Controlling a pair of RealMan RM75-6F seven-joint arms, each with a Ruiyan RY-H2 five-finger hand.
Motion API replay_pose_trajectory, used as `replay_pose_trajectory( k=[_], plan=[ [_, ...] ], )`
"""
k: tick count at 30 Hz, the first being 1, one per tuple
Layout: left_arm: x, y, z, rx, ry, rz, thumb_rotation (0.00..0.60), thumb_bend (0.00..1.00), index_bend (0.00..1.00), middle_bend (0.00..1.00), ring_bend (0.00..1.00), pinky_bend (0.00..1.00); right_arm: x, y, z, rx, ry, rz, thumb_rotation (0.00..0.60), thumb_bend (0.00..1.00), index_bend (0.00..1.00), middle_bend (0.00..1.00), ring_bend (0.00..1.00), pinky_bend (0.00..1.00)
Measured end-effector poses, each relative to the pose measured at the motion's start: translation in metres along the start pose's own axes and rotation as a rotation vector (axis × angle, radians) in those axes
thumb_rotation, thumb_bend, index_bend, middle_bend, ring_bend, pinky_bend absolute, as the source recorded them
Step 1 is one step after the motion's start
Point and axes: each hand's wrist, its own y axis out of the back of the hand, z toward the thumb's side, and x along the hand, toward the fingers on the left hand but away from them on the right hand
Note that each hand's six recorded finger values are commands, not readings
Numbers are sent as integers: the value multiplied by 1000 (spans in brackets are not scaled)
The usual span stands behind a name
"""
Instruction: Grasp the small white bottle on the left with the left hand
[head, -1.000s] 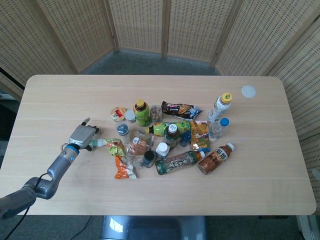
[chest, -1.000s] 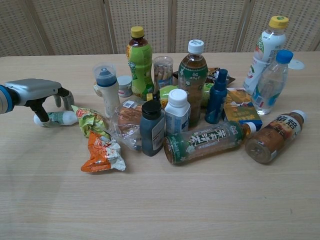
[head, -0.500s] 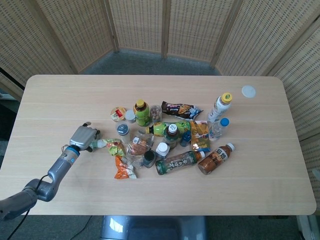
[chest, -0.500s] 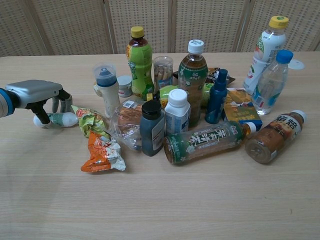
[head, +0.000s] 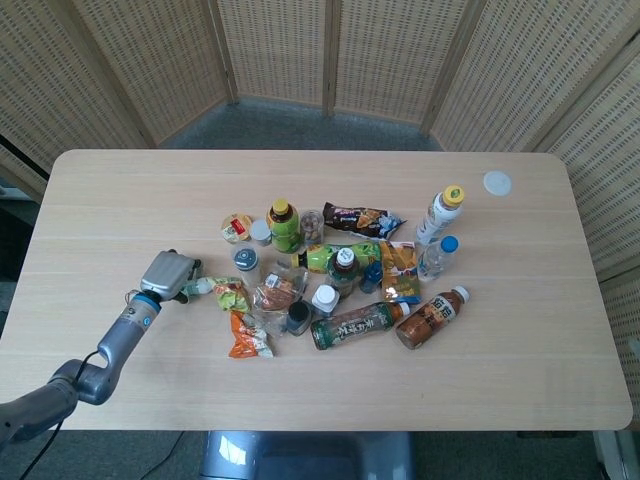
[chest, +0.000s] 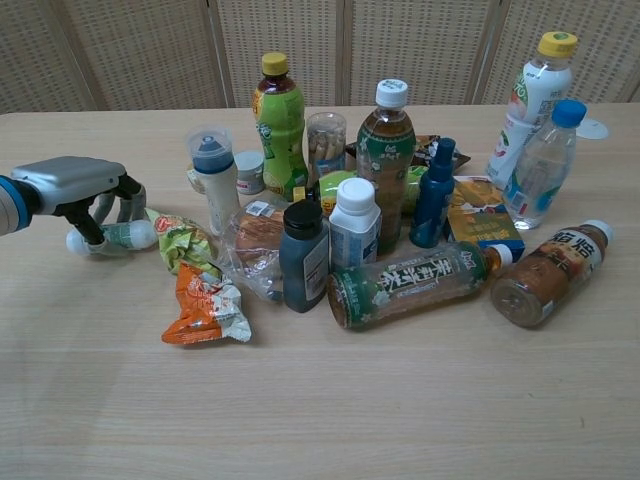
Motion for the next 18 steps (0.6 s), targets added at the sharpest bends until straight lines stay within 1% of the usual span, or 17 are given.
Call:
replay_pose_trajectory(
  k=[5,9,12,18],
  plan=[
    [-2,11,-6,-21,5,26,600,262,687,686,660,358,-2,-2,2,-2,6,4,514,26,0,0,0,0],
    [-6,29,-11,-37,-2,64,600,262,685,685,661,358,-3,-6,3,-8,11,11,510,26,0,0,0,0],
    [-10,47,-14,-52,-9,100,600,263,682,685,661,357,-2,-11,3,-14,14,25,513,27,0,0,0,0],
    [-24,98,-18,-90,-30,190,600,261,679,686,661,355,-1,-24,4,-43,20,47,516,26,0,0,0,0]
  ],
)
